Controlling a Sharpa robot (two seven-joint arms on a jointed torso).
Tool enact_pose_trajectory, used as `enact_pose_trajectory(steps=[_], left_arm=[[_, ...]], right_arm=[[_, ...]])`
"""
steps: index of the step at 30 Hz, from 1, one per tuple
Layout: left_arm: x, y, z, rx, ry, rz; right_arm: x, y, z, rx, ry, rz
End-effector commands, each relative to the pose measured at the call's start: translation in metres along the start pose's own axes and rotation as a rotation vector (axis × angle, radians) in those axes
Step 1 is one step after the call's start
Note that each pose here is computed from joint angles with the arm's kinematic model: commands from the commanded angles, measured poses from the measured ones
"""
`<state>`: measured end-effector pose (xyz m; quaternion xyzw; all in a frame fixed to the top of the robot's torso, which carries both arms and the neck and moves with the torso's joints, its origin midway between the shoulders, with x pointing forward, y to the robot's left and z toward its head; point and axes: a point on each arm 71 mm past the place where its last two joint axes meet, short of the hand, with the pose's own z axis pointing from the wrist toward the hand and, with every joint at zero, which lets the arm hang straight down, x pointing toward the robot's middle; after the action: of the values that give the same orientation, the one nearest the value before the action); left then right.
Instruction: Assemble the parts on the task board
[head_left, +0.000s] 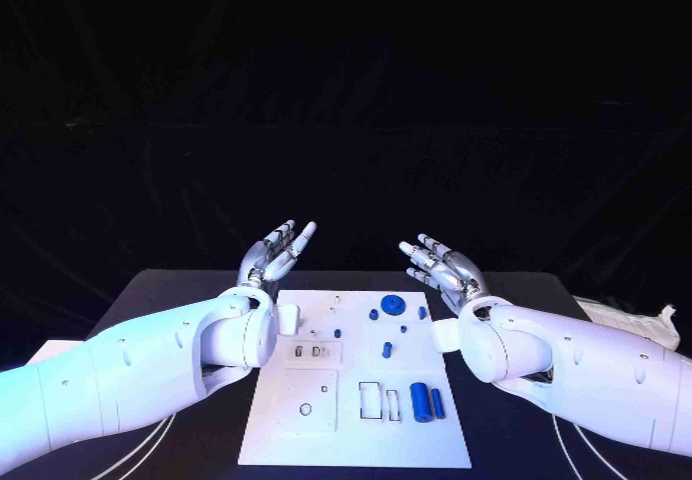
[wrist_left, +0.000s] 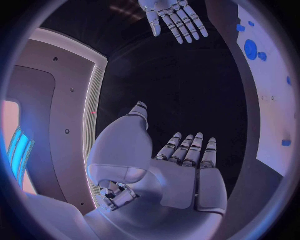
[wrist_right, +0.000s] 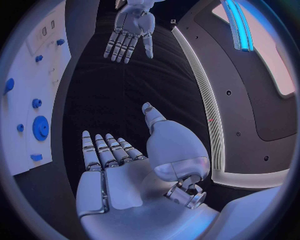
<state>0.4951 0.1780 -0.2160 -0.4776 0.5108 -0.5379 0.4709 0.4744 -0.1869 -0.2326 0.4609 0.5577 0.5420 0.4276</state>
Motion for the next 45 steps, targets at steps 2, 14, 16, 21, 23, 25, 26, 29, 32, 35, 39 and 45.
enact_pose_trajectory(steps=[2, 14, 16, 21, 23, 25, 26, 29, 32, 35, 39, 45], left_arm=[[0.0048, -0.0019, 0.0005, 0.017, 0.059, -0.022], [-0.0255, -0.0064, -0.0075, 0.035, 0.067, -0.022], [-0.0272, -0.0079, -0.0098, 0.035, 0.082, -0.025], [-0.0299, -0.0139, -0.0195, 0.027, 0.128, -0.042], [-0.0297, -0.0167, -0.0242, 0.021, 0.147, -0.054], [-0.0293, -0.0193, -0.0289, 0.015, 0.161, -0.068], [-0.0288, -0.0208, -0.0315, 0.011, 0.168, -0.077], [-0.0261, -0.0253, -0.039, -0.003, 0.189, -0.108], [-0.0225, -0.0295, -0.0459, -0.013, 0.211, -0.137], [-0.019, -0.0339, -0.0519, -0.018, 0.234, -0.159], [-0.0156, -0.04, -0.0595, -0.02, 0.262, -0.182], [-0.0106, -0.0454, -0.0664, -0.02, 0.285, -0.198]], right_arm=[[0.015, -0.005, 0.001, 0.046, 0.243, -0.043], [-0.015, 0.01, 0.009, -0.142, 0.171, -0.364], [-0.017, 0.014, 0.01, -0.172, 0.162, -0.402], [-0.023, 0.027, 0.013, -0.244, 0.151, -0.512], [-0.024, 0.032, 0.015, -0.268, 0.156, -0.561], [-0.025, 0.037, 0.017, -0.286, 0.162, -0.611], [-0.025, 0.039, 0.018, -0.295, 0.166, -0.642], [-0.025, 0.046, 0.022, -0.319, 0.183, -0.751], [-0.024, 0.053, 0.025, -0.338, 0.202, -0.876], [-0.022, 0.059, 0.029, -0.354, 0.222, -1.007], [-0.016, 0.066, 0.032, -0.348, 0.259, -1.177], [-0.009, 0.071, 0.037, -0.307, 0.285, -1.376]])
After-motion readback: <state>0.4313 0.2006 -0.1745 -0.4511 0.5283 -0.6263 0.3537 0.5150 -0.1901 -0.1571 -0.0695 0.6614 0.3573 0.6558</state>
